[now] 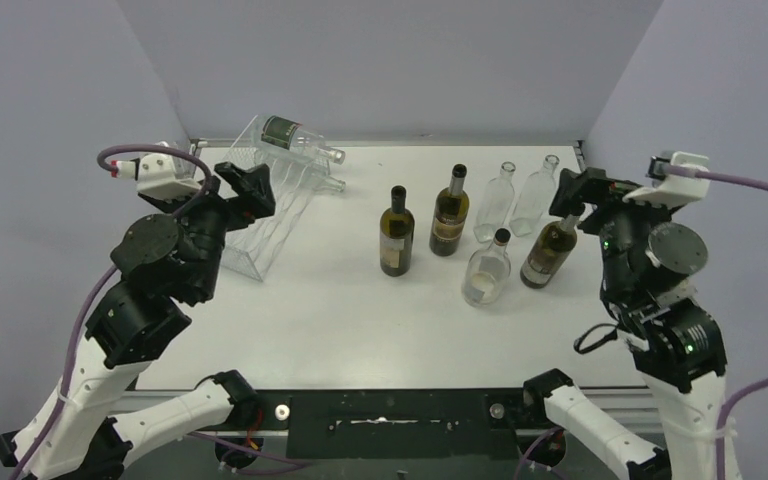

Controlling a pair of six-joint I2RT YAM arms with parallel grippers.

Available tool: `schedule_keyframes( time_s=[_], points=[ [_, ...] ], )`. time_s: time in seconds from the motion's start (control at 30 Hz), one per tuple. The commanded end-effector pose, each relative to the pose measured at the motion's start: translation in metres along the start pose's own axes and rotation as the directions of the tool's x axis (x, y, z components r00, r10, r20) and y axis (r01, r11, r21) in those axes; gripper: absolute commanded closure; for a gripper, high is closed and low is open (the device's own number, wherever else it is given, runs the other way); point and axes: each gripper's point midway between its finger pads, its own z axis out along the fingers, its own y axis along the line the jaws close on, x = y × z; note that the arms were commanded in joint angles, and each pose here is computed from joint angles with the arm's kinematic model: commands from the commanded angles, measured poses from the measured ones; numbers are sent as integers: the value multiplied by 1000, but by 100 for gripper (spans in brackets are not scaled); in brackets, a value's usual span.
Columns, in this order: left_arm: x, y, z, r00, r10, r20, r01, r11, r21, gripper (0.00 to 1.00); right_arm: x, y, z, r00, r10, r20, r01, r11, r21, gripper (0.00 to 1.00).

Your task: Take the wine bottle off the wine rack

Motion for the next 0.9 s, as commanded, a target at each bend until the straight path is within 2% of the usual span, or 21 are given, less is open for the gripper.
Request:
schedule_keyframes(
  time_s=[0.0,0.47,0.87],
  points=[
    [-61,-9,-16,985,-116,126,106,991,81,14,-17,-12,-30,997,26,77,-24,999,-29,2],
    [-84,10,-44,969,-176,175,155,980,125,16,-51,-16,-67,982,78,175,-58,992,-115,2],
    [-85,12,-46,965,-180,189,157,979,129,16,-51,-12,-76,973,106,206,-71,983,-169,2]
  ],
)
